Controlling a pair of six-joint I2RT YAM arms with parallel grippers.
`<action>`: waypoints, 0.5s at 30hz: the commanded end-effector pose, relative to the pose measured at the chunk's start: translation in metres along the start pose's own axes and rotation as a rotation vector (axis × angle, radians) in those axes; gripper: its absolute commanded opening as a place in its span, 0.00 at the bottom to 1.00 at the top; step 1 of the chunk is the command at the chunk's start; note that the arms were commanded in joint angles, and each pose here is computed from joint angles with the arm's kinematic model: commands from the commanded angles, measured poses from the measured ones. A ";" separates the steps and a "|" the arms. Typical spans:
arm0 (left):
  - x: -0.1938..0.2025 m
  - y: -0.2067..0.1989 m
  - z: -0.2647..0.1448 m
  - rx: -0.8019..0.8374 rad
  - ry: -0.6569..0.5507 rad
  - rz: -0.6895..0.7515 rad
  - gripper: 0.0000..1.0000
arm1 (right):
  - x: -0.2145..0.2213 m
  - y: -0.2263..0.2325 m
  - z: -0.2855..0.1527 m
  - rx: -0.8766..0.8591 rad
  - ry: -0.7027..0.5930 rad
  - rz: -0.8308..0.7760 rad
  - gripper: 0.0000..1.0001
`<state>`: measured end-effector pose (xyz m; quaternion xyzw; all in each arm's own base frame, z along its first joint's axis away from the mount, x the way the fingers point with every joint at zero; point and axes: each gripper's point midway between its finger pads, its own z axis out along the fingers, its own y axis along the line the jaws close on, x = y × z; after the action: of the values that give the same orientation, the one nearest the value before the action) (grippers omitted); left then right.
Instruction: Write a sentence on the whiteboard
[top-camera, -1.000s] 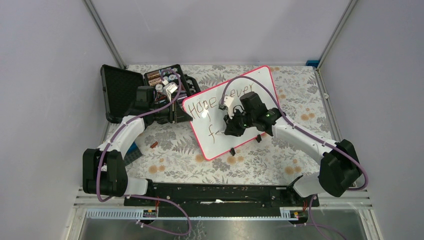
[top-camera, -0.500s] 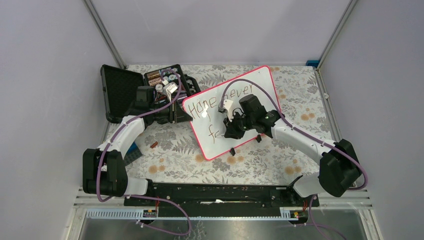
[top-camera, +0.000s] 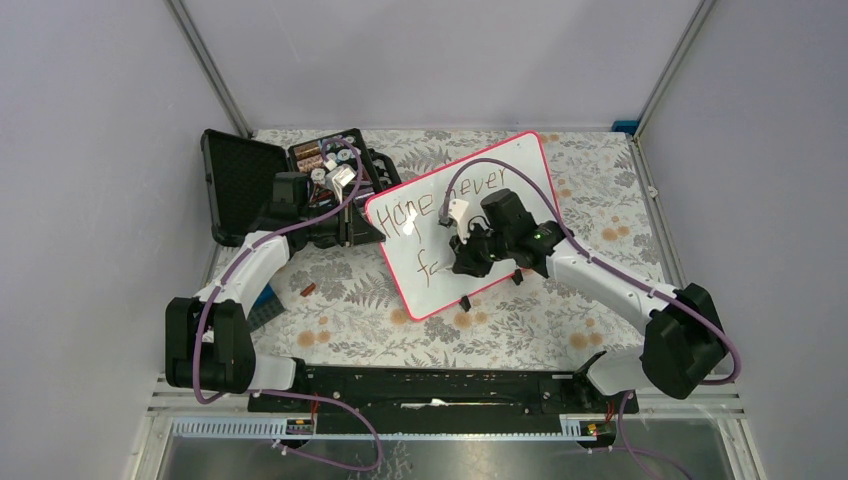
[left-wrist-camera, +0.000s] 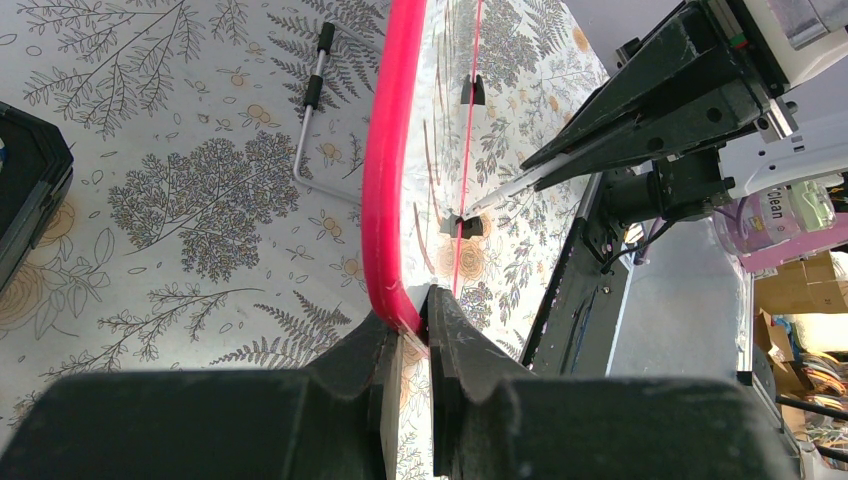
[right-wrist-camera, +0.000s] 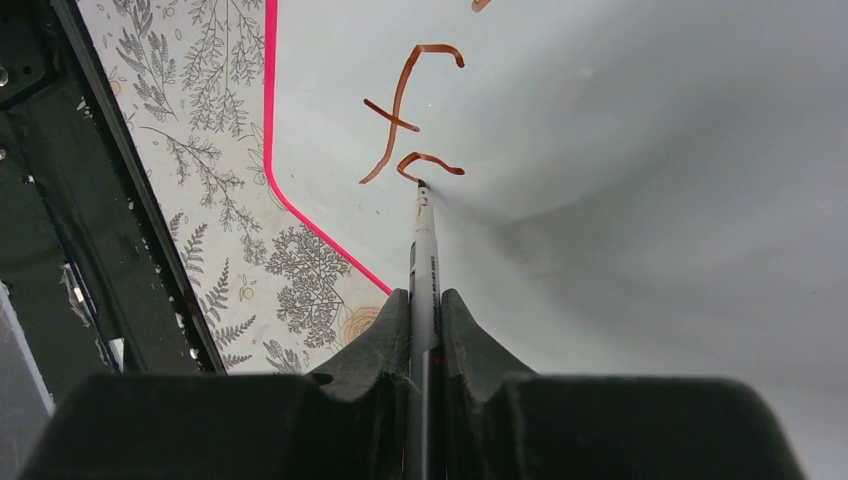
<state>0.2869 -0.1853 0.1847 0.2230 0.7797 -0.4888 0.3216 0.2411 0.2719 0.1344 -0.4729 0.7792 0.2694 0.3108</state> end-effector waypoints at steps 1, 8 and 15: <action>-0.009 0.001 0.002 -0.006 -0.008 0.101 0.00 | -0.012 -0.018 -0.012 0.087 -0.029 -0.042 0.00; -0.010 0.001 0.002 -0.006 -0.008 0.102 0.00 | -0.025 -0.027 -0.017 0.106 -0.057 -0.033 0.00; -0.010 0.001 0.002 -0.006 -0.008 0.103 0.00 | -0.029 -0.030 -0.018 0.105 -0.067 -0.025 0.00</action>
<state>0.2870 -0.1853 0.1849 0.2231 0.7796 -0.4888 0.3217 0.2513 0.2640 0.1416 -0.4632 0.7846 0.2618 0.3183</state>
